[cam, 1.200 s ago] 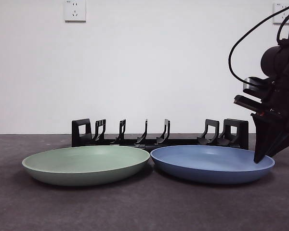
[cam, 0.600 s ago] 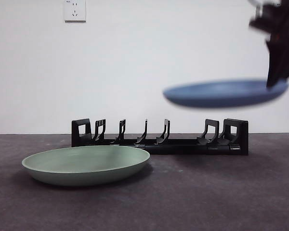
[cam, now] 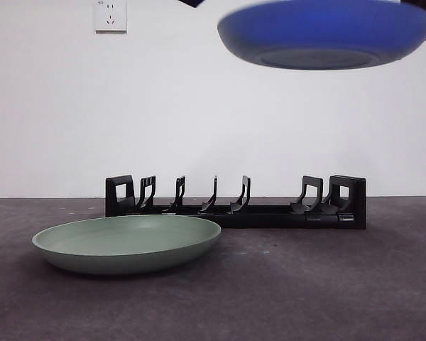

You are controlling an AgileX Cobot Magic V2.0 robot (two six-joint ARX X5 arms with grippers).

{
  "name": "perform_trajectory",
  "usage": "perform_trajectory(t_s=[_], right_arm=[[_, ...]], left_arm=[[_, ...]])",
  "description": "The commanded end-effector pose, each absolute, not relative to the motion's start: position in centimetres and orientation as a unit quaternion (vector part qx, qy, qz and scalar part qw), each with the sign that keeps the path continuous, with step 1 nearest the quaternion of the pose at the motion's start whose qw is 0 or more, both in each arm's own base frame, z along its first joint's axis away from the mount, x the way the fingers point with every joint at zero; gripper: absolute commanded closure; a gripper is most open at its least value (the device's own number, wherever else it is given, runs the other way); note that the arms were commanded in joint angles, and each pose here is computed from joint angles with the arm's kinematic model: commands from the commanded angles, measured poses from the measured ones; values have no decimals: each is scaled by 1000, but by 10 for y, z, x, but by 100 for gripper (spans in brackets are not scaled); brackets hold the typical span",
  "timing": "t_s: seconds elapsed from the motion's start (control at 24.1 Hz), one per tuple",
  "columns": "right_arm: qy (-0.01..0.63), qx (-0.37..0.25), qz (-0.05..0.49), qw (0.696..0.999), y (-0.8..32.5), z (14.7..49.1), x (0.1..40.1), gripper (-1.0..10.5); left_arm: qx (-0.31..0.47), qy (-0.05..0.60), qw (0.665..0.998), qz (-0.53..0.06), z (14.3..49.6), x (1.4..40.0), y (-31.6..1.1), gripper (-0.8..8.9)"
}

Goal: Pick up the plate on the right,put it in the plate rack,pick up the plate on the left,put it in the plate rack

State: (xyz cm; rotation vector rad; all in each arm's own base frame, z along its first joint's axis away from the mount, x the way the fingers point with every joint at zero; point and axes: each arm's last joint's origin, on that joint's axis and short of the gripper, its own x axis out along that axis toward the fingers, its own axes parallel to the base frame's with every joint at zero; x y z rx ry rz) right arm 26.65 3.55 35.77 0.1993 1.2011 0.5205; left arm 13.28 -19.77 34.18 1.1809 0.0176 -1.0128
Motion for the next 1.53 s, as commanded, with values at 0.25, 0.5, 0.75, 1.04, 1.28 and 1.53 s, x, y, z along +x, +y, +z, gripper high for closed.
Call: perform_trajectory(t_s=[0.25,0.5,0.75,1.04,1.28,1.53], right_arm=[[563,84,260,780,44,359,264,963],[562,79,264,780,44,358,264,962],[560,77,265,781,44,359,264,962],[560,76,266,781,44,359,264,962],[560,76,266,781,44,359,264,958],[559,82,273,779,44,359,264,945]], left_arm=[[597,-20,660,-456,326,139,-224,334],[600,-18,648,-468,322,134,-230,766],[599,-23,645,-474,322,130,-232,822],[600,-20,643,-475,321,130,-232,822],[603,-6,636,-480,319,129,-230,822],[602,2,637,-482,317,129,-230,822]])
